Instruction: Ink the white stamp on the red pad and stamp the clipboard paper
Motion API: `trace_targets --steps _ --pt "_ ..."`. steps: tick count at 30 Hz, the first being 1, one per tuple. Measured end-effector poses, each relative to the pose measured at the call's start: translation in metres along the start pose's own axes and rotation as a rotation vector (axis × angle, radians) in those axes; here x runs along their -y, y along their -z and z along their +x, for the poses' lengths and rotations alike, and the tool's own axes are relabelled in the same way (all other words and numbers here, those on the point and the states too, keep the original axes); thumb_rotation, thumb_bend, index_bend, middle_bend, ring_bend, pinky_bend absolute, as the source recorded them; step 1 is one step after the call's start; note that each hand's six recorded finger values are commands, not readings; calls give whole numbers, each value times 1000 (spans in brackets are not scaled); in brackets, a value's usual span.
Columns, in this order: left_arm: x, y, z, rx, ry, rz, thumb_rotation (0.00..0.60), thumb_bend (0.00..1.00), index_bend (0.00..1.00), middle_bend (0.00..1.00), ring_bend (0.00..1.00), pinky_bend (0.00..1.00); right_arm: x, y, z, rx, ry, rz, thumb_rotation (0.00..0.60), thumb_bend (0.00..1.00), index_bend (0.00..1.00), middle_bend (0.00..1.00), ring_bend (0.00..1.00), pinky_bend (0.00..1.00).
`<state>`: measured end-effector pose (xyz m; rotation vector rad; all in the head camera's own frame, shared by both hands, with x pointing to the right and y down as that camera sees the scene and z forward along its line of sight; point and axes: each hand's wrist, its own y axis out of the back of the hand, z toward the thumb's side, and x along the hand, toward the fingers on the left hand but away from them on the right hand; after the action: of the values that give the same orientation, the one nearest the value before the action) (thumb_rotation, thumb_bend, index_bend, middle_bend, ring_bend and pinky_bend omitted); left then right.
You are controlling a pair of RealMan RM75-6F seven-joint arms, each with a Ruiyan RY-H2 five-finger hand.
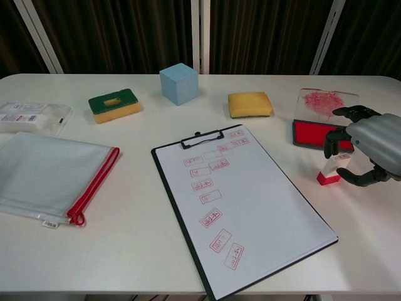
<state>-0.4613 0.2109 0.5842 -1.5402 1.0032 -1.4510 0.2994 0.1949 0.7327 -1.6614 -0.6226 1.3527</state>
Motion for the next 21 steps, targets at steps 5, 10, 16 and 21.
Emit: trace_targets --steps 5,10,16,21 --pt "1 0 0 1 2 1 425 63 45 56 99 180 1 -1 0 0 -3 -1 600 302 463 405 0 0" --pt "1 -1 1 1 3 0 428 62 45 56 99 180 1 -2 -1 -2 -1 -4 600 340 486 421 4 0" --pt "2 1 0 -2 7 -1 428 63 45 56 99 180 1 -3 -1 1 5 -1 600 363 518 454 28 0" --pt "3 2 0 -3 6 -4 424 63 45 56 99 180 2 -3 -2 5 6 1 600 374 540 474 45 0"
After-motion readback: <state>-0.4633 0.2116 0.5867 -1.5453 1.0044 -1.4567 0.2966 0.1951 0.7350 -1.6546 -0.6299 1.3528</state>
